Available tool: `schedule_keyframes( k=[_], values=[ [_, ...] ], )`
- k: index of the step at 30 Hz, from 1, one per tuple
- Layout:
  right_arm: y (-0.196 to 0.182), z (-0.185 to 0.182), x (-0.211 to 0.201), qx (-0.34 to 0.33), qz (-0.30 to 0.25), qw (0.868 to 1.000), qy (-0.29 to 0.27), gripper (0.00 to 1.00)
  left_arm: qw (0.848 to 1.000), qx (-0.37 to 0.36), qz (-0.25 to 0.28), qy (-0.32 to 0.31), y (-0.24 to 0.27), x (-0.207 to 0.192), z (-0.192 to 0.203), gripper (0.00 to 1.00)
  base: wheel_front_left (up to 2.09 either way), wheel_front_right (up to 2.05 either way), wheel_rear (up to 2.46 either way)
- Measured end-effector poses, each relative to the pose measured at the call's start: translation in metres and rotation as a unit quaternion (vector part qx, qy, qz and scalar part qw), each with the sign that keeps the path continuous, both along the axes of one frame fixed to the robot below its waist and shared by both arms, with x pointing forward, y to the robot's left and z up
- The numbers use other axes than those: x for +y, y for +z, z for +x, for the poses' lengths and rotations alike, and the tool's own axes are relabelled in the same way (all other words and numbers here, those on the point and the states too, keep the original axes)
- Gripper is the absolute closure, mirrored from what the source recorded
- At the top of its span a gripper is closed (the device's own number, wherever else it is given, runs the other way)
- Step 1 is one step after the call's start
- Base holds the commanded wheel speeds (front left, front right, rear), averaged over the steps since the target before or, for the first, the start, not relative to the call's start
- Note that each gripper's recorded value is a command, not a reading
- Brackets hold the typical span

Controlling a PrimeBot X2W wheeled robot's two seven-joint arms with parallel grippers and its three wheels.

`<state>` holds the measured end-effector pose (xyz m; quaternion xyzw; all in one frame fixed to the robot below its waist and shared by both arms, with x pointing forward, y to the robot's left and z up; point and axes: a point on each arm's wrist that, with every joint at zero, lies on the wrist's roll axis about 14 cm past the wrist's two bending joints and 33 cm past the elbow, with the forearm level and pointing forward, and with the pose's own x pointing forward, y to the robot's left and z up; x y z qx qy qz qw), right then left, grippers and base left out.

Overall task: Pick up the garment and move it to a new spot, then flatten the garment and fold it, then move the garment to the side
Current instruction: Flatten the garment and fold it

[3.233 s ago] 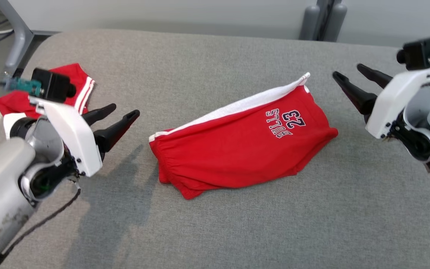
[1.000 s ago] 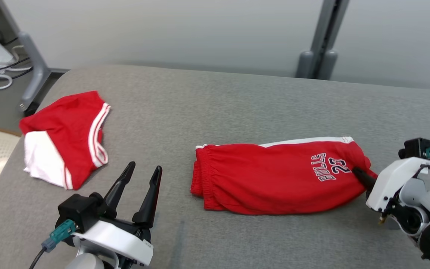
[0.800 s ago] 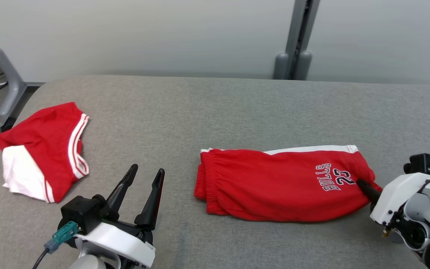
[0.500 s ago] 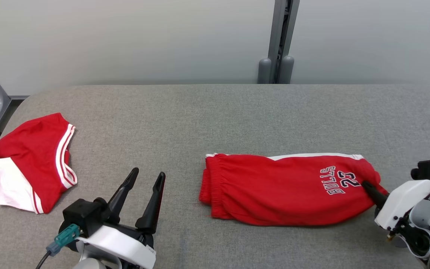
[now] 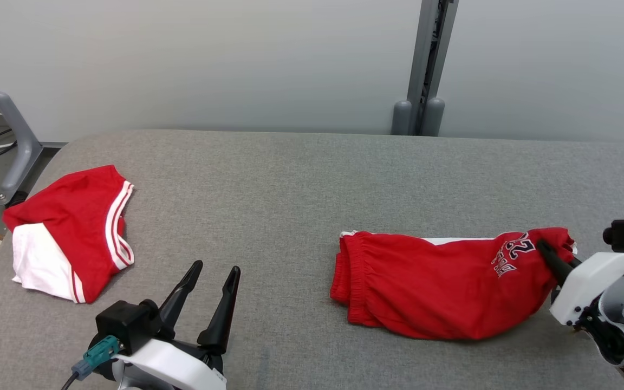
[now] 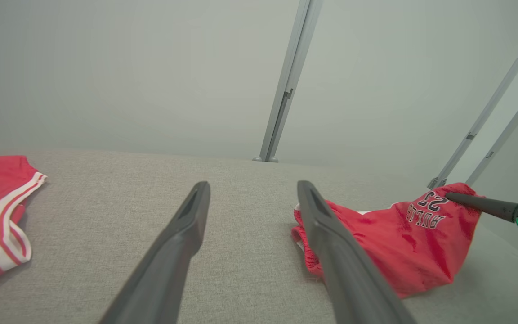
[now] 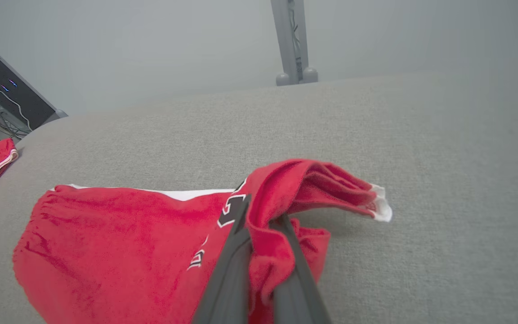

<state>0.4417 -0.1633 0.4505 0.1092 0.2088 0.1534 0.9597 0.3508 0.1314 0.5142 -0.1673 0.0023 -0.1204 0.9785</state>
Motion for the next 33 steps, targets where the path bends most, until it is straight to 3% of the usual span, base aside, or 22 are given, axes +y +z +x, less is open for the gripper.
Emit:
schedule_keyframes(
  k=[7, 19, 26, 27, 29, 33],
  values=[
    [0.026, 0.006, 0.084, -0.049, 0.014, 0.993, 0.104, 1.00, 0.999, 0.003, -0.002, 0.032, 0.000, 0.019, -0.012, 0.00, 0.00, 0.00, 0.00],
    [0.014, -0.035, 0.193, -0.006, 0.038, 0.969, 0.243, 0.99, 0.996, 0.008, -0.004, 0.085, -0.003, 0.051, -0.032, 0.00, 0.00, 0.00, 0.00],
    [-0.002, -0.052, 0.219, 0.030, 0.036, 0.962, 0.271, 0.64, 0.995, 0.015, -0.005, 0.101, -0.007, 0.061, -0.038, 0.00, 0.00, 0.00, 0.00],
    [-0.003, -0.054, 0.221, 0.033, 0.035, 0.961, 0.273, 0.52, 0.995, 0.015, -0.005, 0.102, -0.008, 0.061, -0.039, 0.00, 0.00, 0.00, 0.00],
    [-0.004, -0.056, 0.224, 0.034, 0.035, 0.960, 0.277, 0.00, 0.995, 0.017, -0.006, 0.102, -0.009, 0.061, -0.039, 0.00, 0.00, 0.00, 0.00],
    [0.003, -0.059, 0.231, 0.026, 0.047, 0.958, 0.280, 0.00, 0.995, 0.019, -0.005, 0.099, -0.010, 0.060, -0.037, 0.00, 0.00, 0.00, 0.00]
  ],
)
